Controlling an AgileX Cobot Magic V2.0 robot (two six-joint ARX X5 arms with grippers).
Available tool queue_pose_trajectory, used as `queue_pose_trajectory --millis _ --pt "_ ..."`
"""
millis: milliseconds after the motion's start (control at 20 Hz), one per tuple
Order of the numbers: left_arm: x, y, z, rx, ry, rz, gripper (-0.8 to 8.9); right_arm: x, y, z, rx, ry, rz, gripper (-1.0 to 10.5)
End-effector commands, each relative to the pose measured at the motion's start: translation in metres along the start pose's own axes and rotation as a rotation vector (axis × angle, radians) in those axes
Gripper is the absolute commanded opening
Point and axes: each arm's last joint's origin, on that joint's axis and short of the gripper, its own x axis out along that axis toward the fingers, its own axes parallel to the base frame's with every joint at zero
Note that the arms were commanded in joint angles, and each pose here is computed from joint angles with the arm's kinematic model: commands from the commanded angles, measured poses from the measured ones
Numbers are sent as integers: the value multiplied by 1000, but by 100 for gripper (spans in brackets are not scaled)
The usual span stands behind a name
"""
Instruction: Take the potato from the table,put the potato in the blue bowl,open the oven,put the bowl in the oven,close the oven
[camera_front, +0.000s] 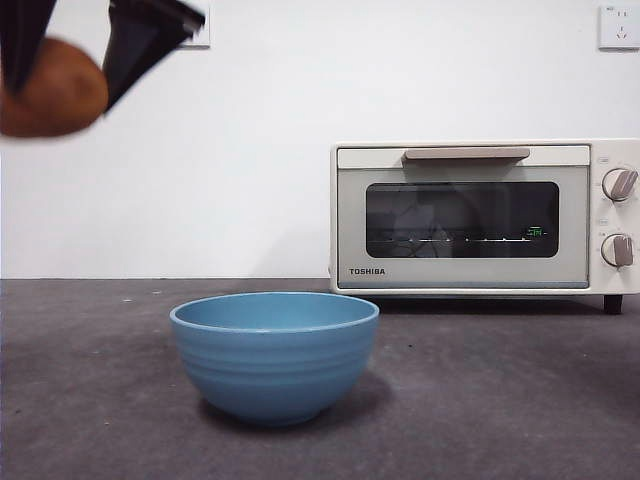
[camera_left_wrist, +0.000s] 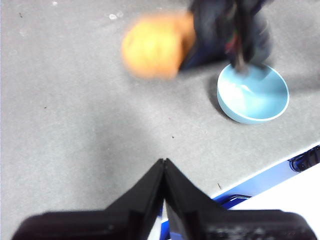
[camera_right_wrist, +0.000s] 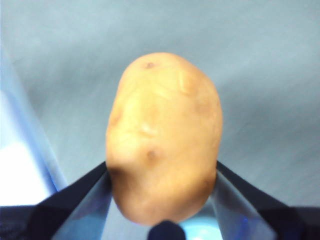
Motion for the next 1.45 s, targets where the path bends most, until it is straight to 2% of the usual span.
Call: queue_pose_trajectory --millis 50,350,500,600,850,1000,1050,1300,1450 --pt "-1 0 0 -4 -5 -3 -4 -21 -2 -1 31 -31 -11 59" --pt "-1 0 0 25 -5 6 -4 -72 -3 -6 45 -128 -17 60" --pt "-1 0 0 25 -6 5 -5 -104 -6 -15 60 -174 -66 60" --pt "-1 0 0 26 -6 6 -4 -123 -8 -30 74 -167 -146 59" --pt "2 1 8 28 -48 39 -5 -147 -4 -91 69 -54 -136 59" --pt "8 2 14 28 -36 39 -5 -146 -1 -135 102 22 -134 59" --pt "10 2 16 27 -25 31 -4 -144 0 -146 126 11 -134 59" --pt "24 3 25 10 41 22 -5 -103 4 -199 279 -194 -103 46" --pt "26 3 26 -13 47 22 -4 -64 7 -217 338 -206 -71 -3"
